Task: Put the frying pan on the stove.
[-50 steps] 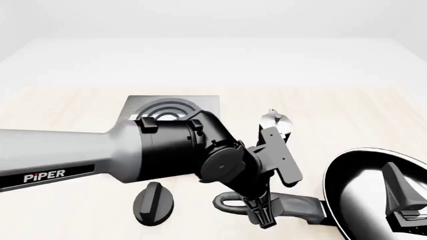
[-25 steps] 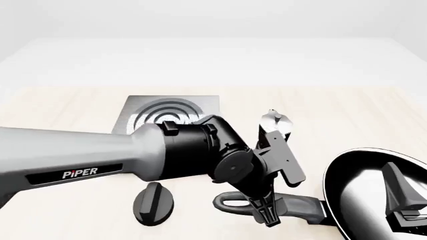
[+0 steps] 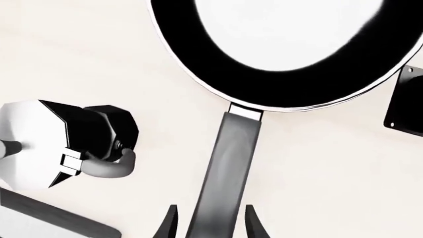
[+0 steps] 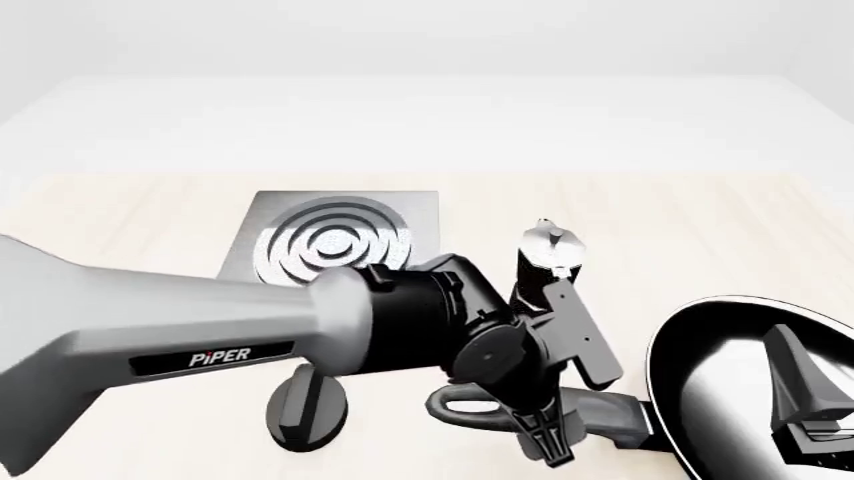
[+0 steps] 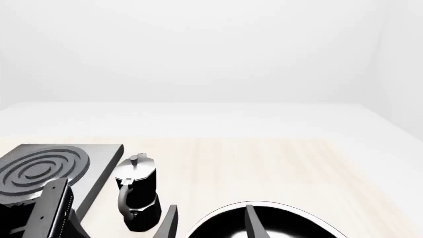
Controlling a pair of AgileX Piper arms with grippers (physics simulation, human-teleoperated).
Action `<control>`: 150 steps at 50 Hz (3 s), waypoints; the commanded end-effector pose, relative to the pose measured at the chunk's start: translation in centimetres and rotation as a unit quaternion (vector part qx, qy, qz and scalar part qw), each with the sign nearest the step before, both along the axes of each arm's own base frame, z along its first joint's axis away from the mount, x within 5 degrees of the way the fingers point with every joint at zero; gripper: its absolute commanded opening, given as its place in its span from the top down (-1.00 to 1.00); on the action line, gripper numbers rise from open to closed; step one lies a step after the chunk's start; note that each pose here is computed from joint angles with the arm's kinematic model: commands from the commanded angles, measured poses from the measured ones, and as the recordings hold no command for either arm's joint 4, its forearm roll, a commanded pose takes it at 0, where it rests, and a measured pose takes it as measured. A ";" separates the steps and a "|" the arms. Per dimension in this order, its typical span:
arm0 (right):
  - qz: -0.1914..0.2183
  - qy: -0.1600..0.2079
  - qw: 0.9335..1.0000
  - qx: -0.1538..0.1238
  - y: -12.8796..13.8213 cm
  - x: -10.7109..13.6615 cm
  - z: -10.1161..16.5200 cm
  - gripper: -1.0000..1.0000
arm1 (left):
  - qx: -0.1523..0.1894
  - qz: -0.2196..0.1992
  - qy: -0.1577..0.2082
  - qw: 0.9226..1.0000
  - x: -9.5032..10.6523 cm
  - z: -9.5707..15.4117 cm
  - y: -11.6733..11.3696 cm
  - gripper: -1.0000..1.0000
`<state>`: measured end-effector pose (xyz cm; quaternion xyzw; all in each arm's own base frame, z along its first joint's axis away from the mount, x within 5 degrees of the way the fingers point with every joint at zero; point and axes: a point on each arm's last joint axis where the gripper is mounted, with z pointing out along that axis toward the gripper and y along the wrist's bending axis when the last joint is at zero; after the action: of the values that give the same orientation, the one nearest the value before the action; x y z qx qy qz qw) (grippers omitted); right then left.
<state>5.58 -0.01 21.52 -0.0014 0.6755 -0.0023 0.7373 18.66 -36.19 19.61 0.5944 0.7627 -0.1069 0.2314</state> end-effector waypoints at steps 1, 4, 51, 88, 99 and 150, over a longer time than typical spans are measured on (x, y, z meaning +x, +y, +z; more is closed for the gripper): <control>0.000 0.000 1.000 0.000 0.0 0.0 0.0 -1.00 | 0.004 0.004 0.005 1.000 0.1 -1.1 -0.4 -1.00; 0.000 0.000 1.000 0.000 0.0 0.0 0.0 -1.00 | 0.007 0.003 0.009 1.000 -0.2 -1.7 -0.6 -1.00; 0.000 0.000 1.000 0.000 0.0 0.0 0.0 -1.00 | -0.004 -0.020 -0.012 1.000 0.5 0.2 -1.6 1.00; 0.000 0.000 1.000 0.000 0.0 0.0 0.0 -1.00 | -0.023 -0.049 -0.035 0.998 -0.3 5.1 -2.0 1.00; 0.000 0.000 1.000 0.000 0.0 0.0 0.0 -1.00 | -0.032 -0.054 -0.048 0.997 0.0 7.2 -1.8 1.00; 0.000 0.000 1.000 0.000 0.0 0.0 0.0 -1.00 | -0.048 -0.026 -0.115 0.992 6.7 12.5 1.4 1.00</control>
<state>5.58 -0.01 21.52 -0.0013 0.6755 -0.0023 0.7373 24.61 -35.63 29.37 0.6212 0.7184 -0.0765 0.3036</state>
